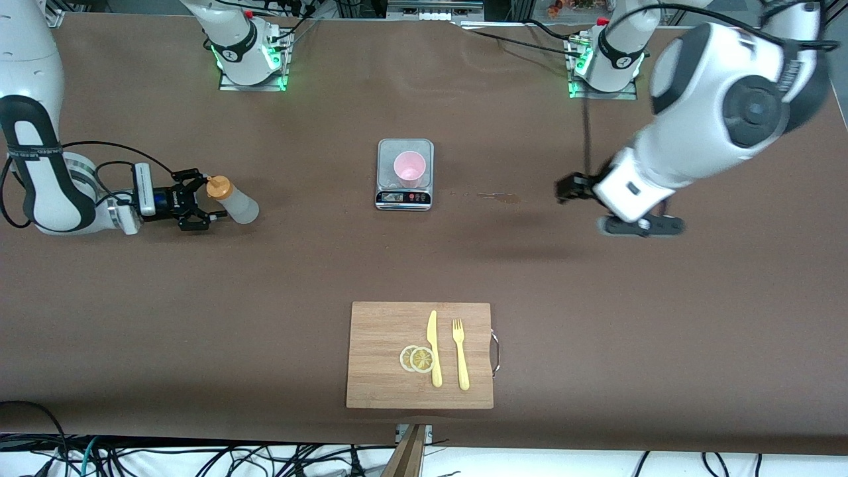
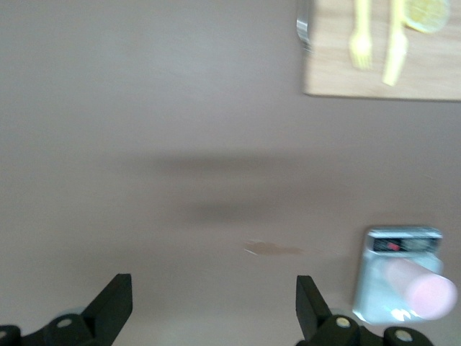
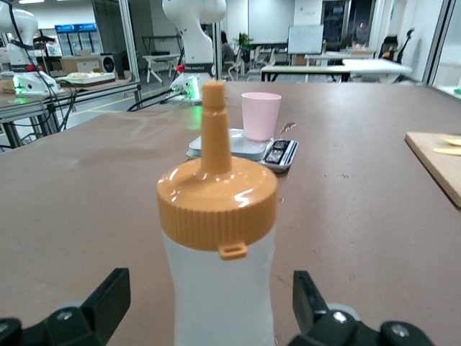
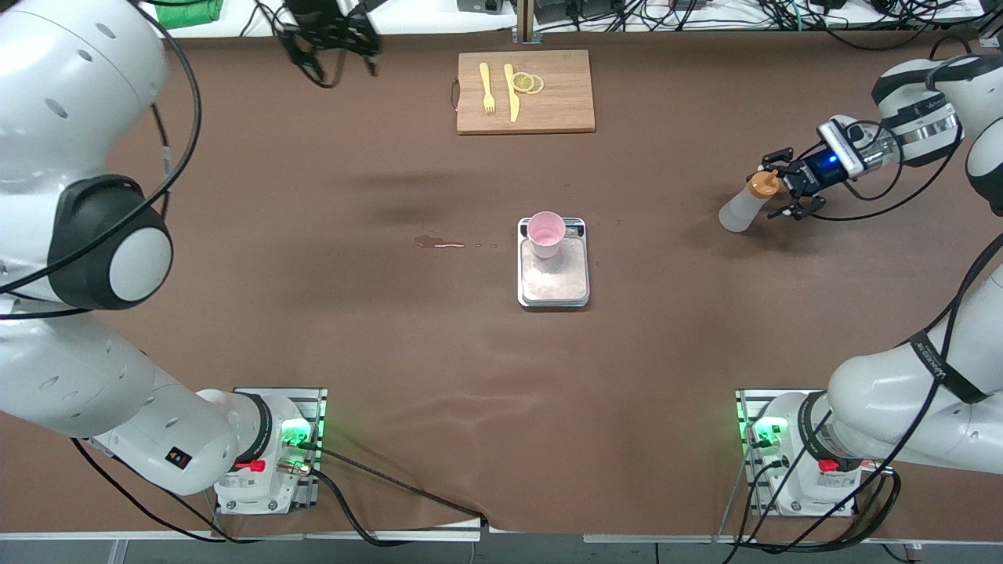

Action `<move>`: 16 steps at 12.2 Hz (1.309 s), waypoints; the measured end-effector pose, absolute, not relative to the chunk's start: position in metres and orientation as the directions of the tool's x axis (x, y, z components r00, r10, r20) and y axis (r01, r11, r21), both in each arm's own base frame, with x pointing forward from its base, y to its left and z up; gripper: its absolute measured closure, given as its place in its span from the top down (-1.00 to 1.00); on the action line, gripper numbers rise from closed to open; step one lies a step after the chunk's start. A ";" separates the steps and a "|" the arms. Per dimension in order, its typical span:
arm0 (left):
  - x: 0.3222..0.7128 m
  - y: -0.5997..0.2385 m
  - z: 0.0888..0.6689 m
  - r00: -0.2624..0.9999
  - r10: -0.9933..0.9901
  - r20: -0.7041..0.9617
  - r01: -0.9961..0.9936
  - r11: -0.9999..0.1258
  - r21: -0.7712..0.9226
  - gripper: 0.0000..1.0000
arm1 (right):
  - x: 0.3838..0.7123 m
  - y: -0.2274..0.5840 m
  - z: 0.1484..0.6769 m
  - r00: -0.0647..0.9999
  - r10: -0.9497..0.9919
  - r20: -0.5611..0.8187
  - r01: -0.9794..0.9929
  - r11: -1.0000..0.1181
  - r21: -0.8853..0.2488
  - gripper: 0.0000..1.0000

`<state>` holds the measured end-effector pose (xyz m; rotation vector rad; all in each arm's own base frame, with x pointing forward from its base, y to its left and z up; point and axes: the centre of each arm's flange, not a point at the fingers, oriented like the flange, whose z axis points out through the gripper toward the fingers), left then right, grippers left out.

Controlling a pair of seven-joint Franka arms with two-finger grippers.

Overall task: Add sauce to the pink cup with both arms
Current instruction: 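Grasp the sauce bottle with the right gripper while the left gripper withdraws, then lift the sauce bottle with the right gripper and carry it over the cup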

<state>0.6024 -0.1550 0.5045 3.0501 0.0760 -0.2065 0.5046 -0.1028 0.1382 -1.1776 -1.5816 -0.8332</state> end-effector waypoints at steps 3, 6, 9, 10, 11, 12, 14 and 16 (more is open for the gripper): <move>0.604 -0.073 0.524 0.986 0.081 -0.144 0.092 -0.993 0.072 1.00 | 0.499 -0.094 0.126 -0.047 0.273 0.961 0.956 0.291 -0.036 1.00; 0.595 -0.012 0.543 0.988 0.051 -0.144 0.061 -0.996 0.067 1.00 | 0.494 -0.079 0.120 -0.025 0.239 0.971 0.960 0.275 -0.043 0.99; 0.589 0.017 0.553 0.991 0.002 -0.135 0.008 -0.999 0.041 1.00 | 0.488 -0.064 0.113 -0.003 0.207 0.978 0.962 0.269 -0.054 0.89; 0.588 0.018 0.553 0.990 -0.009 -0.139 -0.003 -0.999 0.046 1.00 | 0.487 -0.060 0.112 0.000 0.201 0.980 0.962 0.266 -0.055 0.75; 0.587 0.015 0.553 0.989 -0.021 -0.147 -0.013 -0.999 0.052 1.00 | 0.487 -0.059 0.112 0.001 0.199 0.980 0.963 0.266 -0.055 0.43; 0.585 0.008 0.554 0.987 -0.034 -0.159 -0.026 -0.998 0.055 1.00 | 0.488 -0.059 0.112 0.001 0.197 0.980 0.963 0.264 -0.054 0.22; 0.579 -0.006 0.557 0.982 -0.064 -0.179 -0.055 -0.997 0.054 1.00 | 0.488 -0.059 0.112 0.000 0.198 0.980 0.964 0.261 -0.053 -0.22; 0.576 -0.013 0.558 0.978 -0.080 -0.192 -0.071 -0.996 0.056 1.00 | 0.492 -0.059 0.116 -0.005 0.201 0.980 0.966 0.255 -0.047 -0.40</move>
